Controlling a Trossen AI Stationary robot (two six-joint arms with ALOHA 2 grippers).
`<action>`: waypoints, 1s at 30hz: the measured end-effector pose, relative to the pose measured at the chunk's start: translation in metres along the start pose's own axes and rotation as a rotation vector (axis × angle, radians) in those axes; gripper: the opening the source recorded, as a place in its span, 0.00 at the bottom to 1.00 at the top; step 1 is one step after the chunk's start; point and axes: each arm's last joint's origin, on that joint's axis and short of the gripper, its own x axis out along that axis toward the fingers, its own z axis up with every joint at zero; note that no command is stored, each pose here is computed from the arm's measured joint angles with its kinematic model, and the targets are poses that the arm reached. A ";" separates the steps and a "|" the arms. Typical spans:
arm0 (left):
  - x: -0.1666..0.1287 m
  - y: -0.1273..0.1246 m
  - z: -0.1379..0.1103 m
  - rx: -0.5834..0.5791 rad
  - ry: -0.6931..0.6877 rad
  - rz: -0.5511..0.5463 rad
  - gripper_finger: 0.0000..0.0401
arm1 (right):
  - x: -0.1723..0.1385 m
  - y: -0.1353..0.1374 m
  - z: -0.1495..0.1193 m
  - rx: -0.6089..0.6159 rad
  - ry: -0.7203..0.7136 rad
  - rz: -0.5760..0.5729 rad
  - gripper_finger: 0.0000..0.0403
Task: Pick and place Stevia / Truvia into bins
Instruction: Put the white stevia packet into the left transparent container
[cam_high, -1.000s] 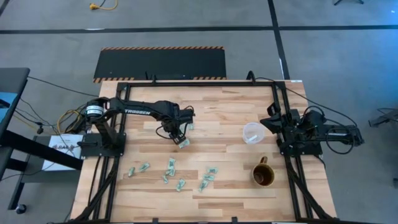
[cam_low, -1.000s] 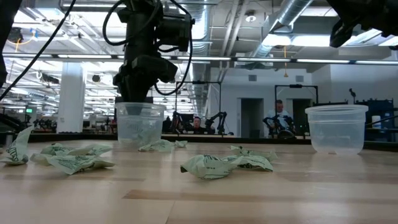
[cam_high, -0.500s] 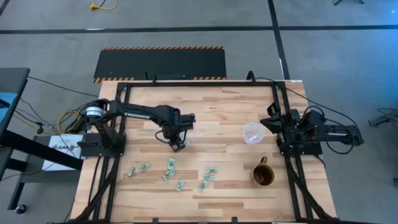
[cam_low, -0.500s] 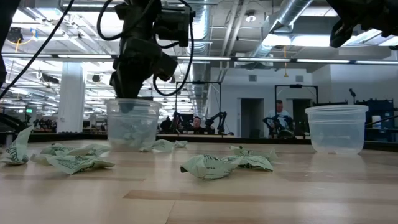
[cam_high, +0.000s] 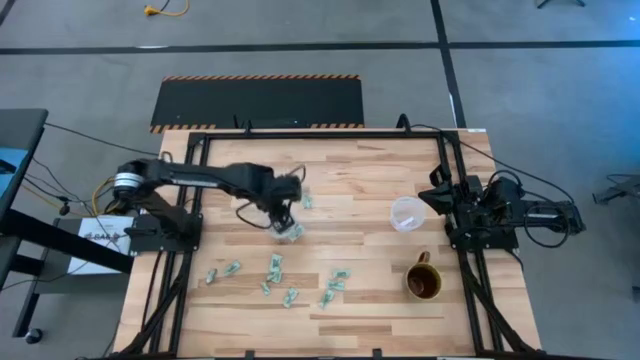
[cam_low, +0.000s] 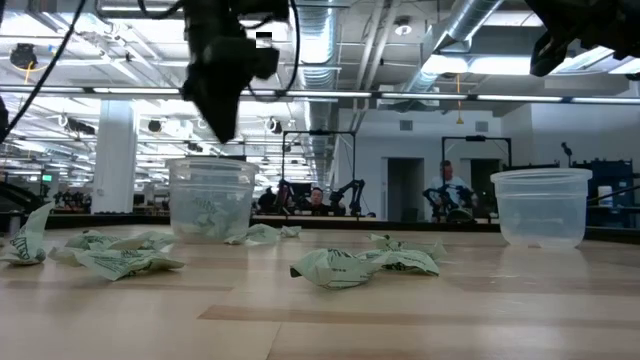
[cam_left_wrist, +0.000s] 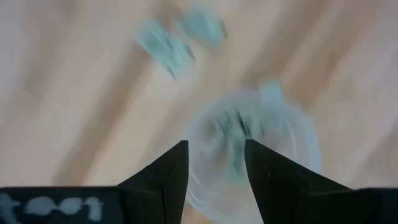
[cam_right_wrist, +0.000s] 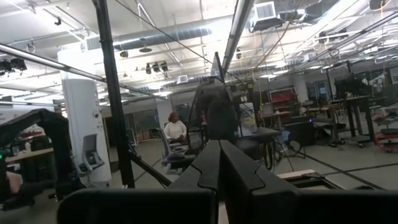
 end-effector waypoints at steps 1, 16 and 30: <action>-0.005 0.005 0.004 -0.023 -0.055 0.007 0.37 | 0.000 0.000 0.000 0.000 0.000 0.000 0.00; 0.061 0.070 0.053 -0.424 -0.007 -0.049 0.37 | 0.000 0.000 0.000 0.000 0.000 0.000 0.00; 0.131 0.060 0.057 -0.402 0.129 -0.108 0.37 | 0.000 0.000 0.000 0.000 0.000 0.000 0.00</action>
